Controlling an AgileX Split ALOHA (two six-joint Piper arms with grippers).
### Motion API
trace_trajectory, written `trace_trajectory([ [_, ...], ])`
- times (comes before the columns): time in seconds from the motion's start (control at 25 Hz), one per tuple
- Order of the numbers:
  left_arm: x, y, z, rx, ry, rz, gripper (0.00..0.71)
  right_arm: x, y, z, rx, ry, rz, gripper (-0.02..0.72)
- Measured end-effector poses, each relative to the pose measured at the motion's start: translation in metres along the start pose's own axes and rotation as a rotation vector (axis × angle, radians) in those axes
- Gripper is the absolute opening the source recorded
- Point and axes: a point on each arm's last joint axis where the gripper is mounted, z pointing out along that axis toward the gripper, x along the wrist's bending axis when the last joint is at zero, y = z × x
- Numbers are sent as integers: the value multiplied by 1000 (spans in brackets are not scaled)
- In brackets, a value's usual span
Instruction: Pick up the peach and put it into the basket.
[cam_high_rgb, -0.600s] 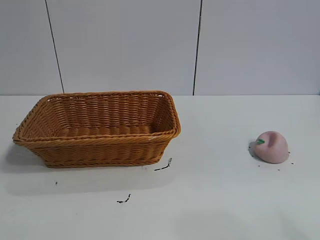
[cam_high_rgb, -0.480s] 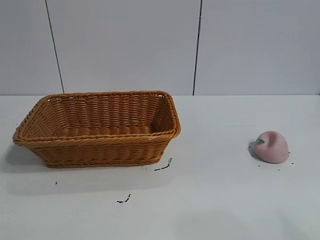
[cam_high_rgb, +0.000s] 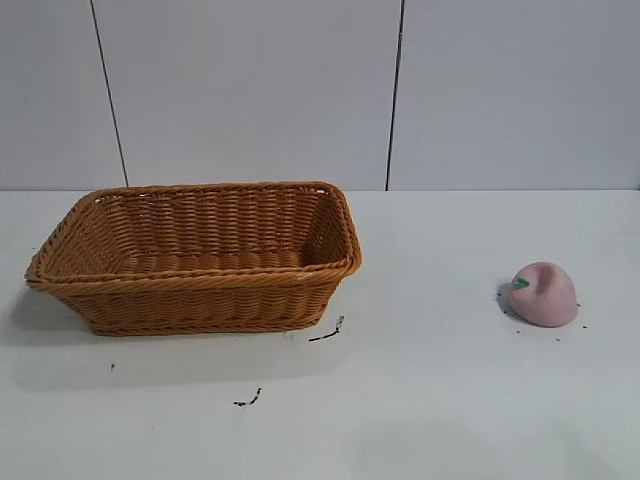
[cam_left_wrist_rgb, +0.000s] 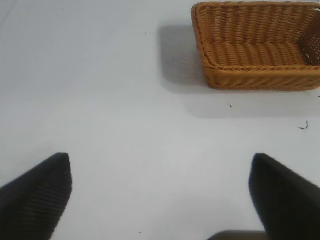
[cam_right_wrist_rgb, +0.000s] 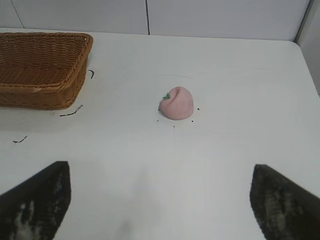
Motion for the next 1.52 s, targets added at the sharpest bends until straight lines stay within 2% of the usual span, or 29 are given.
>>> trace_trajectory([
  [0.08, 0, 0, 0, 0, 0, 0, 693, -1, 17, 10, 43, -8, 11, 675],
  [0.24, 0, 0, 0, 0, 0, 0, 693, -4, 58, 51, 220, -17, 27, 675],
  [0.44, 0, 0, 0, 0, 0, 0, 693, -9, 102, 133, 494, -21, 35, 675],
  [0.6, 0, 0, 0, 0, 0, 0, 693, -13, 114, 210, 697, -18, 36, 675],
  [0.76, 0, 0, 0, 0, 0, 0, 693, -17, 116, 276, 812, -18, 40, 675],
  [0.96, 0, 0, 0, 0, 0, 0, 693, -21, 106, 339, 888, -17, 43, 675],
  [1.16, 0, 0, 0, 0, 0, 0, 693, -25, 85, 385, 903, -23, 42, 675],
  [1.52, 0, 0, 0, 0, 0, 0, 693, -28, 42, 421, 964, -35, 43, 675],
])
